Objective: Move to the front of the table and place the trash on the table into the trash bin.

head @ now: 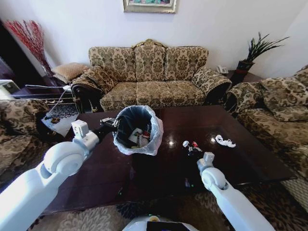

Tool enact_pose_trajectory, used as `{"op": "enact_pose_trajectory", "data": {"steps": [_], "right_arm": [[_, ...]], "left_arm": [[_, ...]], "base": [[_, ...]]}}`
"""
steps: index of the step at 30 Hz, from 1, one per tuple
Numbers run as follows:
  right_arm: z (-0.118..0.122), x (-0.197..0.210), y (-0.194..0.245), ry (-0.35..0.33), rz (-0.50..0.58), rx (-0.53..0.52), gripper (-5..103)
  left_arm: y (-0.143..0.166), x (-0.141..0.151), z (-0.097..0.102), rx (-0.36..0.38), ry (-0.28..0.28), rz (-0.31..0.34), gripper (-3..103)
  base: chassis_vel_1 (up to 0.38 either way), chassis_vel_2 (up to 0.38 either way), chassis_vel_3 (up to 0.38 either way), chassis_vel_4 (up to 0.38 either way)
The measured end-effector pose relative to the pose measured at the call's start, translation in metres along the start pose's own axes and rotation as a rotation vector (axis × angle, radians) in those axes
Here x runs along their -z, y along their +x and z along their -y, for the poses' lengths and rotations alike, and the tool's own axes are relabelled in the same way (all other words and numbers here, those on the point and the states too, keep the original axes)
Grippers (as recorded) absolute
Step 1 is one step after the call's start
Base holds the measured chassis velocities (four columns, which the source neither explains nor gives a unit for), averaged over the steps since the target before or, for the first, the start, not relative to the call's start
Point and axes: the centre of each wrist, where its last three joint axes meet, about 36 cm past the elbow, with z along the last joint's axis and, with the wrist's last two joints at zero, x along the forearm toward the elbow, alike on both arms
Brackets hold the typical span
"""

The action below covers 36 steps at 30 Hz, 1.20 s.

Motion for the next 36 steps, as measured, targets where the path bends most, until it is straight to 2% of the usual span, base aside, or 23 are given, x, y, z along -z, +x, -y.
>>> {"op": "enact_pose_trajectory", "data": {"steps": [1, 2, 5, 6, 9, 11, 12, 15, 16, 18, 20, 22, 23, 27, 30, 33, 36], "right_arm": [[0.004, -0.001, -0.003, -0.002, -0.006, 0.003, 28], [0.004, -0.001, -0.003, -0.002, -0.006, 0.003, 28], [0.006, -0.003, -0.009, -0.025, -0.013, 0.014, 44], [0.006, -0.003, -0.009, -0.025, -0.013, 0.014, 44], [0.001, -0.007, -0.013, -0.04, -0.022, 0.042, 60], [-0.001, -0.007, -0.014, -0.042, -0.021, 0.052, 60], [-0.003, -0.007, -0.015, -0.043, -0.02, 0.06, 71], [-0.006, -0.007, -0.016, -0.044, -0.02, 0.066, 77], [-0.006, -0.007, -0.017, -0.044, -0.021, 0.067, 84], [-0.006, -0.009, -0.018, -0.045, -0.025, 0.065, 78], [-0.005, -0.01, -0.019, -0.045, -0.026, 0.065, 78], [-0.004, -0.014, -0.02, -0.047, -0.033, 0.064, 66], [-0.004, -0.014, -0.02, -0.047, -0.033, 0.064, 66], [-0.005, -0.016, -0.021, -0.051, -0.036, 0.065, 45], [-0.006, -0.016, -0.022, -0.052, -0.036, 0.067, 39], [-0.007, -0.014, -0.023, -0.054, -0.034, 0.068, 25], [-0.008, -0.015, -0.023, -0.056, -0.034, 0.068, 22]], "left_arm": [[0.0, 0.0, 0.0, 0.0, -0.002, 0.0, 3], [0.0, 0.0, 0.0, 0.0, -0.002, 0.0, 3], [-0.001, 0.0, -0.001, 0.002, -0.006, -0.002, 3], [-0.001, 0.0, -0.001, 0.002, -0.006, -0.002, 3], [-0.002, 0.0, -0.003, 0.004, -0.006, -0.004, 3], [-0.002, 0.0, -0.003, 0.006, -0.004, -0.006, 3], [-0.003, -0.001, -0.003, 0.007, -0.002, -0.008, 3], [-0.003, -0.003, -0.004, 0.01, 0.003, -0.01, 3], [-0.004, -0.003, -0.005, 0.012, 0.004, -0.011, 3], [-0.004, -0.004, -0.006, 0.014, 0.007, -0.012, 3], [-0.005, -0.004, -0.006, 0.014, 0.007, -0.012, 3], [-0.006, -0.004, -0.008, 0.017, 0.009, -0.01, 3], [-0.006, -0.004, -0.008, 0.017, 0.009, -0.01, 3], [-0.008, -0.005, -0.01, 0.017, 0.011, -0.01, 3], [-0.008, -0.005, -0.011, 0.015, 0.012, -0.011, 3], [-0.009, -0.005, -0.012, 0.015, 0.012, -0.01, 3], [-0.009, -0.005, -0.012, 0.015, 0.013, -0.01, 3]], "base": [[0.0, 0.0, 0.0, 0.0], [0.0, 0.0, 0.0, 0.0], [0.0, 0.0, 0.0, 0.0], [0.0, 0.0, 0.0, 0.0], [0.0, 0.0, 0.0, 0.0], [0.0, 0.0, 0.0, 0.0], [0.0, 0.0, 0.0, 0.0], [0.0, 0.0, 0.0, 0.0], [0.0, 0.0, 0.0, 0.0], [0.0, 0.0, 0.0, 0.0], [0.0, 0.0, 0.0, 0.0], [0.0, 0.0, 0.0, 0.0], [0.0, 0.0, 0.0, 0.0], [0.0, 0.0, 0.0, 0.0], [0.0, 0.0, 0.0, 0.0], [0.0, 0.0, 0.0, 0.0], [0.0, 0.0, 0.0, 0.0]]}}
